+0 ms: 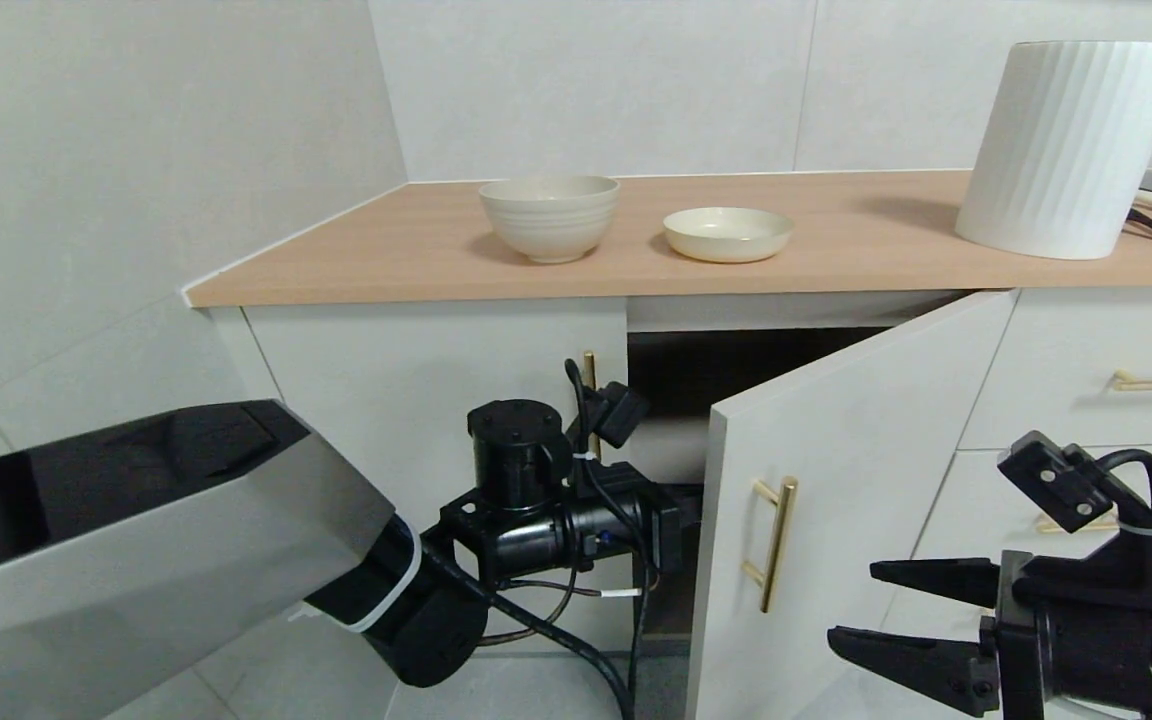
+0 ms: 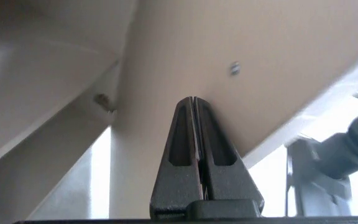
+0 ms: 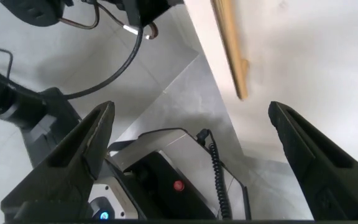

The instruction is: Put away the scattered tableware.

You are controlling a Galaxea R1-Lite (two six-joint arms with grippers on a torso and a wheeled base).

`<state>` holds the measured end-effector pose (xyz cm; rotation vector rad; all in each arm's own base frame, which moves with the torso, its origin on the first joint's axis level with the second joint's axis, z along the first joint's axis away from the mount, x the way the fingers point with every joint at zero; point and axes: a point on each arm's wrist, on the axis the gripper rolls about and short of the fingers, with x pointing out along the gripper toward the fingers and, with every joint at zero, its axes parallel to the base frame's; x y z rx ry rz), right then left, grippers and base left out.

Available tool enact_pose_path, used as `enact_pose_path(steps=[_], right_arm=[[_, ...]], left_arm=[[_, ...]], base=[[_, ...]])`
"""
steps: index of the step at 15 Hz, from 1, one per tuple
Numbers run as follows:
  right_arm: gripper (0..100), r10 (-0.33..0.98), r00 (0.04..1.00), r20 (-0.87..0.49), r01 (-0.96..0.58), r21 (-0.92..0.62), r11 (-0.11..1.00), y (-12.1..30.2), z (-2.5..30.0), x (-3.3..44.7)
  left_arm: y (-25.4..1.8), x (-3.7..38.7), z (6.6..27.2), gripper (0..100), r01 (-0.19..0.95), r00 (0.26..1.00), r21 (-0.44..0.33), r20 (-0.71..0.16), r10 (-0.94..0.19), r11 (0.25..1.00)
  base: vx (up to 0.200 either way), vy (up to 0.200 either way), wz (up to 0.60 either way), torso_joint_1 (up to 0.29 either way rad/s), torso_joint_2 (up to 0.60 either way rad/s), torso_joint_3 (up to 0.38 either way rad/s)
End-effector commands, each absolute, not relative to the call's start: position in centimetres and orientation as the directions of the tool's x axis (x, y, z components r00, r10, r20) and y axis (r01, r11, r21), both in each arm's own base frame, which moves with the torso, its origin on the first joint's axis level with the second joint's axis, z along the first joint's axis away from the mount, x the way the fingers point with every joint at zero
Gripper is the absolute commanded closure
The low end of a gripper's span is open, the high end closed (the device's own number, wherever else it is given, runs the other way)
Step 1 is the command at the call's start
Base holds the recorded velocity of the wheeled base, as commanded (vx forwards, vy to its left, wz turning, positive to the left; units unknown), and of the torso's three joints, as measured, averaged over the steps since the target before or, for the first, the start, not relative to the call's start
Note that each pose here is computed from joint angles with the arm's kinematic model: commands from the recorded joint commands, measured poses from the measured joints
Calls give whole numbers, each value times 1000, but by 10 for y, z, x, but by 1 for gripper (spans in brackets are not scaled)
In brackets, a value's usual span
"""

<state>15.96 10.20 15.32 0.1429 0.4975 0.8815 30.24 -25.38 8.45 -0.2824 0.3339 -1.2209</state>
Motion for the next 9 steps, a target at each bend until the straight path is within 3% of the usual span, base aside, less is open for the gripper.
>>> enact_pose_path(steps=[1,4,9], right_arm=[[0,770,530,-355,-706,319,633,102,153,159],[0,770,530,-355,-706,319,633,101,153,158],[0,771,528,-356,-706,320,632,101,153,157]], left_arm=[[-256,304,84,100,866,304,-386,-95,-948,316],[-259,307,84,100,859,309,-393,-110,-945,327],[-268,320,78,100,852,312,-402,-123,-942,335]], base=[[0,0,0,0,0,0],[-200,0,0,9,5,2],[0,0,0,0,0,0]])
